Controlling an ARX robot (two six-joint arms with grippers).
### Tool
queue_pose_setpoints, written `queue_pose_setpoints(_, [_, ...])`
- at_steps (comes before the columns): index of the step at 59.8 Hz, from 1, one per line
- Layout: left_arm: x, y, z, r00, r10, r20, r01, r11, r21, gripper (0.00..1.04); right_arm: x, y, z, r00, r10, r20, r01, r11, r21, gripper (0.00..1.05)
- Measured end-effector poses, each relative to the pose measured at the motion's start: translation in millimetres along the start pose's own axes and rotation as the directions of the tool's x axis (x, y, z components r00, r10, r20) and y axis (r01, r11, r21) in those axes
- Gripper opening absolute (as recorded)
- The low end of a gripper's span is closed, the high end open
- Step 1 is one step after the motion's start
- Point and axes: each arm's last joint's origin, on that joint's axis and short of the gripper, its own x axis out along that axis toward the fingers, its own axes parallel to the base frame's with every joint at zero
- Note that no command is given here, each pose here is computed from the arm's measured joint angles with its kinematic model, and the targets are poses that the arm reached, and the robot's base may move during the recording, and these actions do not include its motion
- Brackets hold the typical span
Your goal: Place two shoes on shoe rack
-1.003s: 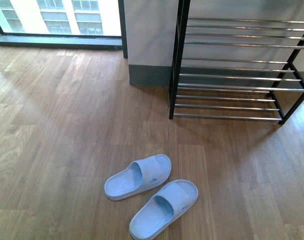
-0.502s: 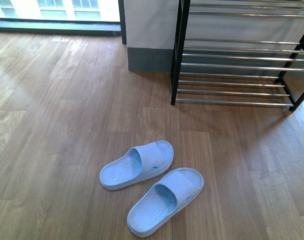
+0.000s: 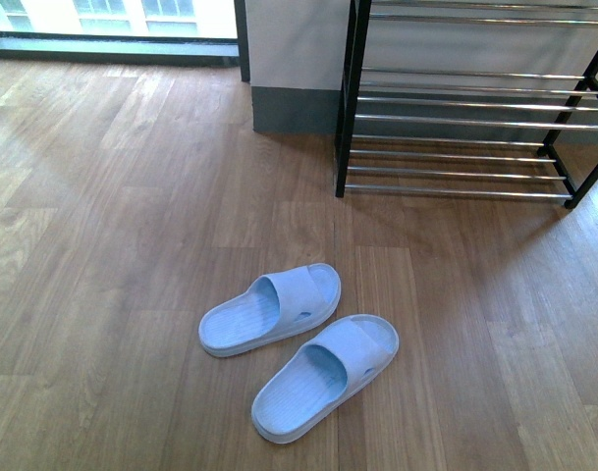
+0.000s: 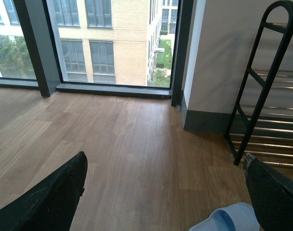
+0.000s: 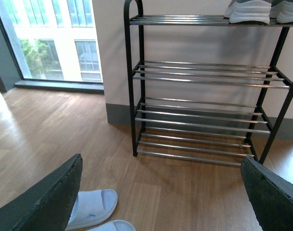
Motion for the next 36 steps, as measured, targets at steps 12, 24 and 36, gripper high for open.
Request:
queue_pose_setpoints(12, [0,0,0,1.0,0.0,0.0,0.0,1.0,0.0,0.95,0,0,0,1.0,0.0,0.0,0.0,1.0,0.0,0.95])
queue_pose_setpoints(24, [0,0,0,1.0,0.0,0.0,0.0,1.0,0.0,0.95,6,0,-8,0.986,-0.106,-0.127,0.106,0.994,-0.005,0.95])
queue_pose_setpoints(36, [0,0,0,1.0,0.0,0.0,0.0,1.0,0.0,0.95,42,8,-2,0.97,-0.089,-0.226,0.094,0.995,0.012,0.95])
